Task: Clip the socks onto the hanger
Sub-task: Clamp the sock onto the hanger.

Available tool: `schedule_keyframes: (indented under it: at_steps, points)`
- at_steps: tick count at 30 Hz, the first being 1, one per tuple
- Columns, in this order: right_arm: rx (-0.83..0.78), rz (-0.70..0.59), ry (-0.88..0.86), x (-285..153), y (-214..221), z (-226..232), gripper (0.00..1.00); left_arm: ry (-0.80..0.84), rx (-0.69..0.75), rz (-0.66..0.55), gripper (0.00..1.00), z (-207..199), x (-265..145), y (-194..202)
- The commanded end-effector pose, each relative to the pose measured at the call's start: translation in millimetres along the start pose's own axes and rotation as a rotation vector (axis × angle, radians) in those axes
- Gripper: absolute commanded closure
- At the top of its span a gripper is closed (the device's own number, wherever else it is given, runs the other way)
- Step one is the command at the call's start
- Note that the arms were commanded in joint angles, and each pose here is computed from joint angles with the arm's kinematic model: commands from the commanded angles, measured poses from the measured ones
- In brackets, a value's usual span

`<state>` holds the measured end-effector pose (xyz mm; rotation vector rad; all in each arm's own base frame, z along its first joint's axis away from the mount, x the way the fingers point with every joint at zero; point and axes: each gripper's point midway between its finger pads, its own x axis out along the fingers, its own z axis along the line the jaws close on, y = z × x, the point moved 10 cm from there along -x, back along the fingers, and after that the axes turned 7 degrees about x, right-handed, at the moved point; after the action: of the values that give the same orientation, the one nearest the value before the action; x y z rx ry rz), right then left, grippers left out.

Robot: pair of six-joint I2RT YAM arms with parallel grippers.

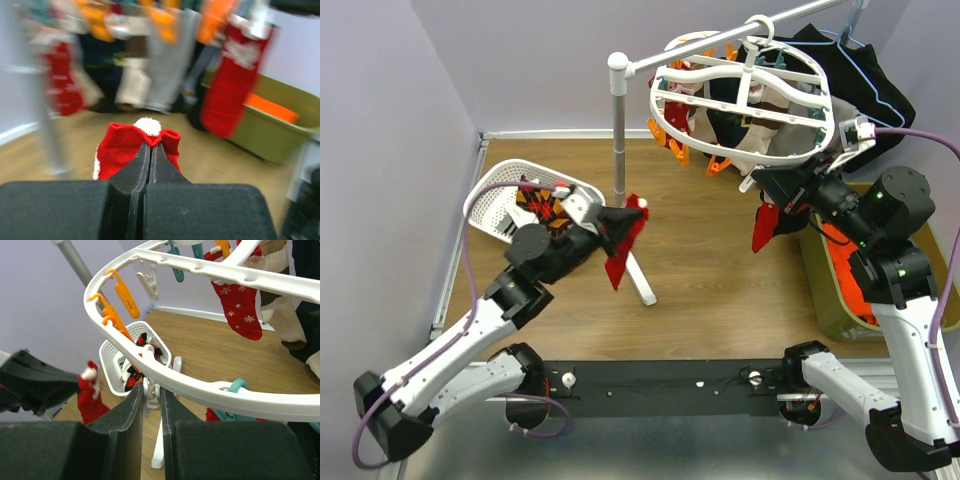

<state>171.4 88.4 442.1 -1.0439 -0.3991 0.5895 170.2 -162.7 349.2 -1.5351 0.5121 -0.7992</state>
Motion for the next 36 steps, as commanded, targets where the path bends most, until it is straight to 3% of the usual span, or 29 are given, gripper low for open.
schedule_keyframes:
  at_steps: [1,9,16,36]
  points:
    - [-0.004,-0.017,-0.034,-0.2,-4.9,5.2,0.86,0.167,-0.068,-0.066,1.00,-38.6,26.4,9.7]
    - [0.007,-0.019,-0.032,-1.0,-4.2,5.4,0.86,0.303,-0.075,-0.158,1.00,-84.6,82.9,5.8]
    - [0.016,-0.009,-0.030,-2.8,-1.8,5.5,0.86,0.334,-0.017,-0.175,1.00,-95.7,118.1,8.7]
    - [0.041,0.006,-0.043,-8.1,3.0,8.0,0.86,0.313,0.082,-0.229,1.00,-95.8,136.5,-2.7]
